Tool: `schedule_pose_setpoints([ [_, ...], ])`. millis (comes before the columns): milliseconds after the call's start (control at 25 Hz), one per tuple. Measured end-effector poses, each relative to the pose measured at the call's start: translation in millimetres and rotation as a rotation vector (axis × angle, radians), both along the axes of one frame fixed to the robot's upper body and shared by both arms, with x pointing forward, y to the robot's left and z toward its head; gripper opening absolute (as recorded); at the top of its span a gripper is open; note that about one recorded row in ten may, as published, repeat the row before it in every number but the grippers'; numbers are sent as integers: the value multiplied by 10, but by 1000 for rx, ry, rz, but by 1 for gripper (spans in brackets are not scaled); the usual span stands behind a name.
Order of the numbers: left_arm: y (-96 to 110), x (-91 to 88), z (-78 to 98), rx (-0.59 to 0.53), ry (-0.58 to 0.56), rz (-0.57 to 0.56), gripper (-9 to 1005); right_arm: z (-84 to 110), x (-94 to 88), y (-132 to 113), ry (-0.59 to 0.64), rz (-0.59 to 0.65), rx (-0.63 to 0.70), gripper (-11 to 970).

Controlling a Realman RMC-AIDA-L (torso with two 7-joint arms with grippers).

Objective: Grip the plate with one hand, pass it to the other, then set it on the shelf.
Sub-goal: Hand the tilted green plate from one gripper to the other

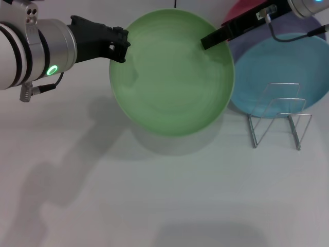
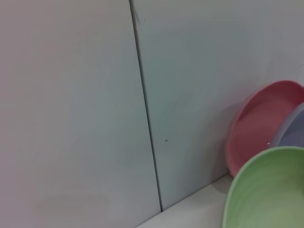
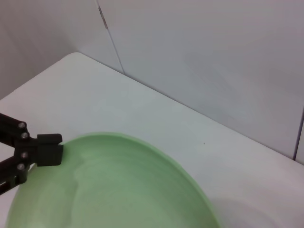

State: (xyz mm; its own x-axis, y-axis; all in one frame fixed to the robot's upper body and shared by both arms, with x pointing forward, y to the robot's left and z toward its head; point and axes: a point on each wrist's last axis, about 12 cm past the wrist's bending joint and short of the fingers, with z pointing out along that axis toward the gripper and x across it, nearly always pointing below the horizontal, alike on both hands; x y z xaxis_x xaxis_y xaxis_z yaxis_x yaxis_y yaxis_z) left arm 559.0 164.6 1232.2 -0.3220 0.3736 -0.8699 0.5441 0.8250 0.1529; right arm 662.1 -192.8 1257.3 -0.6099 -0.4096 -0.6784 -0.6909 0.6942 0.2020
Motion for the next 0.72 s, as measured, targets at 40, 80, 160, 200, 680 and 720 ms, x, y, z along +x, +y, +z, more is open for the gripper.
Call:
schedule_pose_setpoints([
  [40, 0, 0, 0, 0, 0, 0, 33, 0, 0, 0, 0, 0, 0, 457],
  [80, 0, 0, -1, -1, 1, -1, 34, 4, 2, 4, -2, 0, 0, 417],
  [160, 0, 1, -1, -1, 1, -1, 35, 12, 5, 12, -4, 2, 0, 366],
  [200, 1, 1, -2, -2, 2, -1, 35, 16, 8, 20, -4, 3, 0, 356],
  [680, -16, 4, 33, -51, -22, -15, 41, -76, -5, 98, -40, 59, -30, 233],
  [720, -22, -2, 46, -55, -39, -26, 42, -71, -16, 85, -52, 56, -32, 223],
])
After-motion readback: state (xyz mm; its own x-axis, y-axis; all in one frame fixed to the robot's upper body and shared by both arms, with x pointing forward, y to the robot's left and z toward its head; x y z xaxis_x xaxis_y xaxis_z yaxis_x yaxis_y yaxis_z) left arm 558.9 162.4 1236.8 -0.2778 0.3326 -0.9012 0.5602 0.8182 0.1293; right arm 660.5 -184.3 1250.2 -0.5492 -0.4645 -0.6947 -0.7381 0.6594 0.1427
